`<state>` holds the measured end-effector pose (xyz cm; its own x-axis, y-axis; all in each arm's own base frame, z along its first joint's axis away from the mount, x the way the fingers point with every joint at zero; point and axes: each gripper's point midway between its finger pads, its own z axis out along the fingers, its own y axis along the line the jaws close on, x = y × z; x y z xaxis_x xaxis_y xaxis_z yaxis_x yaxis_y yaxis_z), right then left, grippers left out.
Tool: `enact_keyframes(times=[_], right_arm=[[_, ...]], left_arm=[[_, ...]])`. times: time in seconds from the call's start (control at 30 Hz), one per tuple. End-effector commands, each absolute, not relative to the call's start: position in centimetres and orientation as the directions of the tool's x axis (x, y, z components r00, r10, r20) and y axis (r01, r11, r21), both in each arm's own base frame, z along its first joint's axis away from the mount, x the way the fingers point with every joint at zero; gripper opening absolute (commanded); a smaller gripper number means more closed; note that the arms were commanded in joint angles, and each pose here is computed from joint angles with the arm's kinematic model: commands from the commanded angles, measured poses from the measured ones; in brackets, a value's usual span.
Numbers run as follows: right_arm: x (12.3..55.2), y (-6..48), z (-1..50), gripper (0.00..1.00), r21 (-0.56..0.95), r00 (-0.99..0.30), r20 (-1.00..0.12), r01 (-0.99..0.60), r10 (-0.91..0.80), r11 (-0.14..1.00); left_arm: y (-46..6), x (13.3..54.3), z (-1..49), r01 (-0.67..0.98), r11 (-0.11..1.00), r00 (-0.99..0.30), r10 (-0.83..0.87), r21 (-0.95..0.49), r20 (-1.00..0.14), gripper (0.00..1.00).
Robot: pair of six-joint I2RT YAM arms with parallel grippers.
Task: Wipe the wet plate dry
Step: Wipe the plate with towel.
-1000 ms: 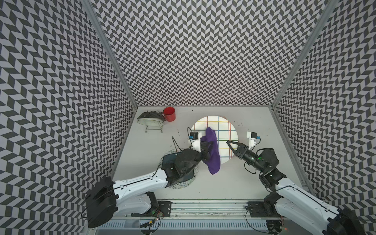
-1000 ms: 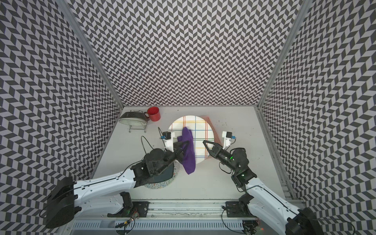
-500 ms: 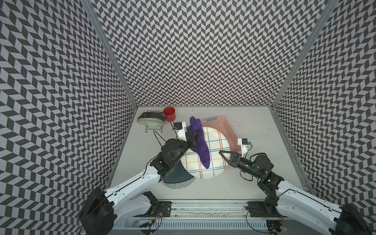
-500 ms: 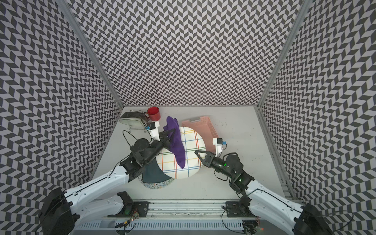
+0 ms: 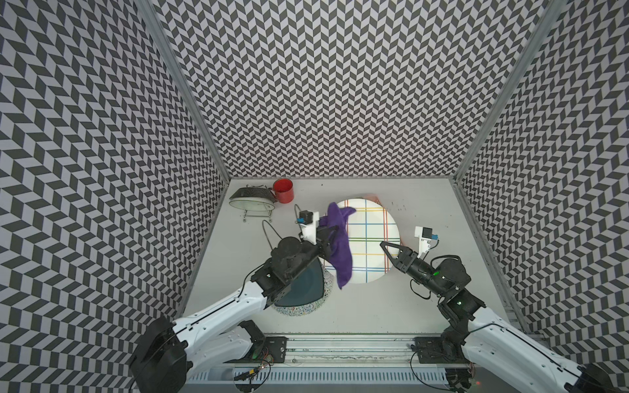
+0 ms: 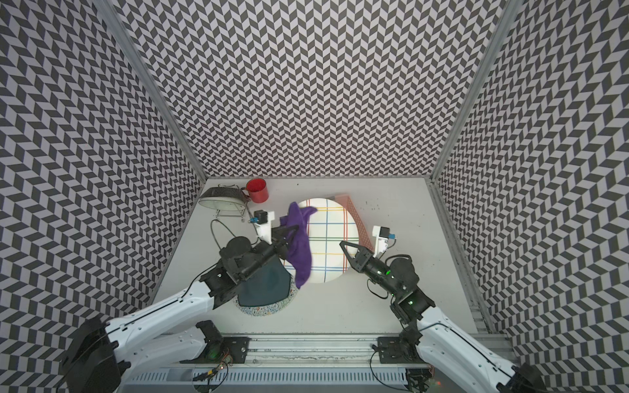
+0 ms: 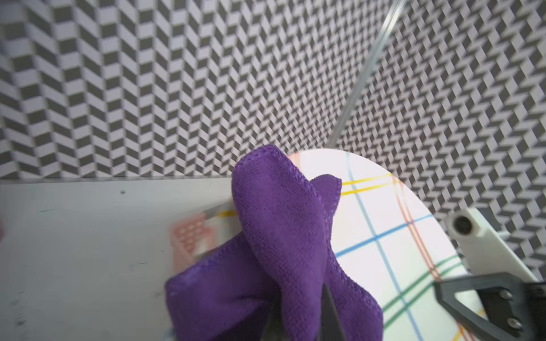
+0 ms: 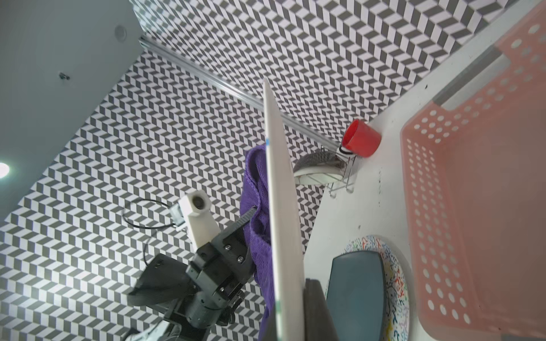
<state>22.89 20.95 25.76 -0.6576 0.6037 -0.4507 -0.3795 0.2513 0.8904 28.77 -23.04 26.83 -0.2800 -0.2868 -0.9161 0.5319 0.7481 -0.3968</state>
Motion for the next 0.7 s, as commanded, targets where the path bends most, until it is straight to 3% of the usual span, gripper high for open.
enact_keyframes(times=[0.0,0.17,0.3,0.4,0.5,0.67], right_arm=[[18.1,20.7,37.2,0.00,0.726,-0.584,-0.508,-0.686,0.633,-0.050],[17.1,23.5,35.7,0.00,0.718,-0.618,-0.546,-0.693,0.565,-0.064],[17.8,23.7,35.6,0.00,0.724,-0.606,-0.525,-0.687,0.597,-0.060],[19.4,22.6,36.5,0.00,0.737,-0.585,-0.494,-0.675,0.643,-0.048],[21.3,20.5,37.0,0.00,0.759,-0.569,-0.458,-0.650,0.683,-0.033],[22.5,16.7,37.0,0.00,0.788,-0.545,-0.394,-0.614,0.740,-0.033]], left_arm=[[-21.6,28.8,18.3,0.403,0.821,-0.482,-0.185,-0.405,-0.856,0.00],[-21.9,30.3,20.2,0.417,0.845,-0.444,-0.131,-0.334,-0.886,0.00],[-29.0,27.8,22.4,0.687,0.670,-0.418,0.048,-0.281,-0.907,0.00],[-32.9,25.6,19.2,0.705,0.697,-0.391,0.233,-0.127,-0.891,0.00],[-32.3,25.0,17.4,0.671,0.714,-0.445,0.170,-0.202,-0.879,0.00],[-27.1,26.0,19.2,0.571,0.676,-0.545,-0.112,-0.465,-0.831,0.00]])
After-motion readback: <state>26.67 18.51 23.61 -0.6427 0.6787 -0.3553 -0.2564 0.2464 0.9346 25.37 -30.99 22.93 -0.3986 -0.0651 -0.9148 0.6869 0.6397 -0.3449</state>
